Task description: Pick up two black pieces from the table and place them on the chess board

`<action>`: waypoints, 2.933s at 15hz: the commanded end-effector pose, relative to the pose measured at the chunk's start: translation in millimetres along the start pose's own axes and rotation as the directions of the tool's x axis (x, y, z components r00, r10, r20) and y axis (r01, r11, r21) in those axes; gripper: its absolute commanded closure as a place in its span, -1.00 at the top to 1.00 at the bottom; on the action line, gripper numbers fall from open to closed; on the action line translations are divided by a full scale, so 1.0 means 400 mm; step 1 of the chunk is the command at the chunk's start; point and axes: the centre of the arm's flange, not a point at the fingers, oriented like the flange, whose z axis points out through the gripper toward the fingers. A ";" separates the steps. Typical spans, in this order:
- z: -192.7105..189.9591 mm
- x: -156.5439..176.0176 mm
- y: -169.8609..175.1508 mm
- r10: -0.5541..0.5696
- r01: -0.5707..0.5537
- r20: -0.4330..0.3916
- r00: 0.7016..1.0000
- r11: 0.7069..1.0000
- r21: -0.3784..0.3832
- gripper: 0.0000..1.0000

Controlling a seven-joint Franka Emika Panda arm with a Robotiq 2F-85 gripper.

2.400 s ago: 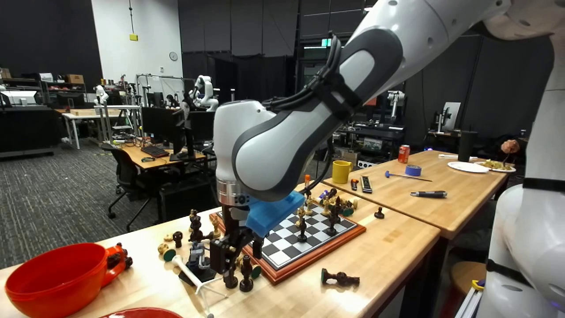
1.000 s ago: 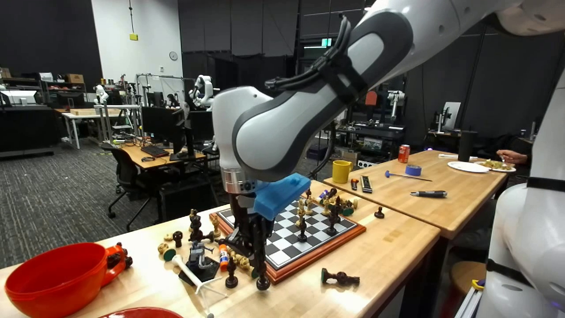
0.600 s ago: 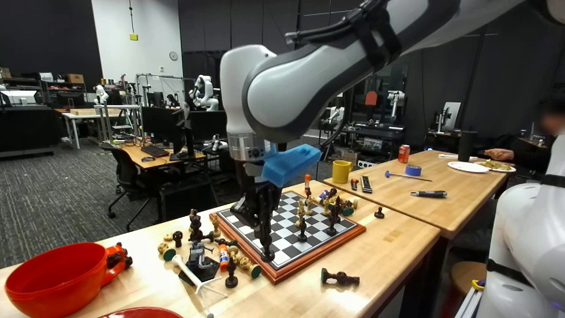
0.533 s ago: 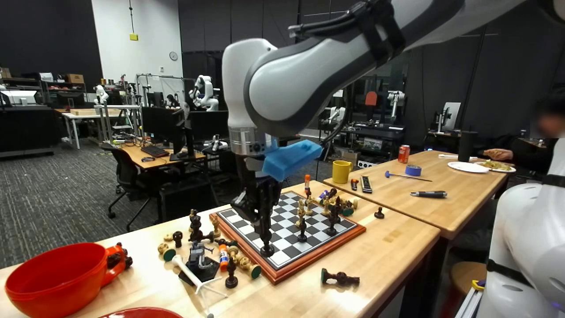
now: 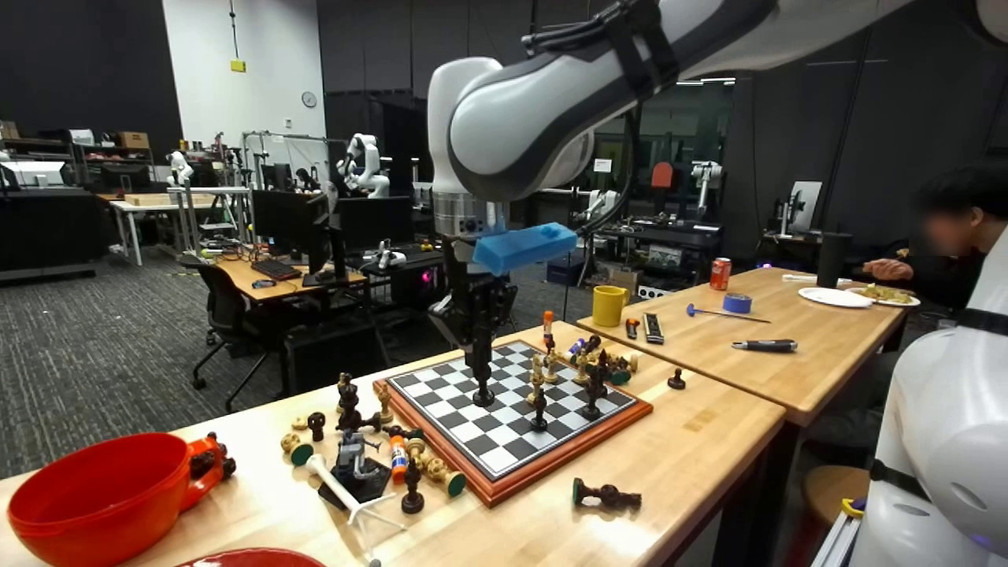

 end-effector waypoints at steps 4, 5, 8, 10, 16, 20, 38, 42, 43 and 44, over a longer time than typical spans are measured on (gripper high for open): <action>0.062 0.112 0.078 0.080 -0.086 0.097 0.992 0.995 0.052 -0.90; 0.080 0.126 0.085 0.087 -0.096 0.119 0.989 0.993 0.068 -0.90; 0.135 0.158 0.099 0.100 -0.120 0.178 0.979 0.987 0.107 -0.90; 0.165 0.174 0.107 0.108 -0.136 0.207 0.972 0.983 0.124 -0.90; 0.200 0.198 0.131 0.127 -0.158 0.232 0.964 0.980 0.118 -0.90; 0.197 0.187 0.121 0.122 -0.151 0.226 0.966 0.982 0.114 -0.33; 0.144 -0.182 -0.213 -0.076 0.062 0.175 0.982 0.994 0.087 1.00; 0.170 -0.240 -0.340 -0.142 0.133 0.135 0.981 0.988 0.075 1.00; 0.173 -0.247 -0.372 -0.150 0.141 0.125 0.981 0.987 0.082 1.00; 0.174 -0.256 -0.399 -0.162 0.153 0.114 0.980 0.985 0.085 1.00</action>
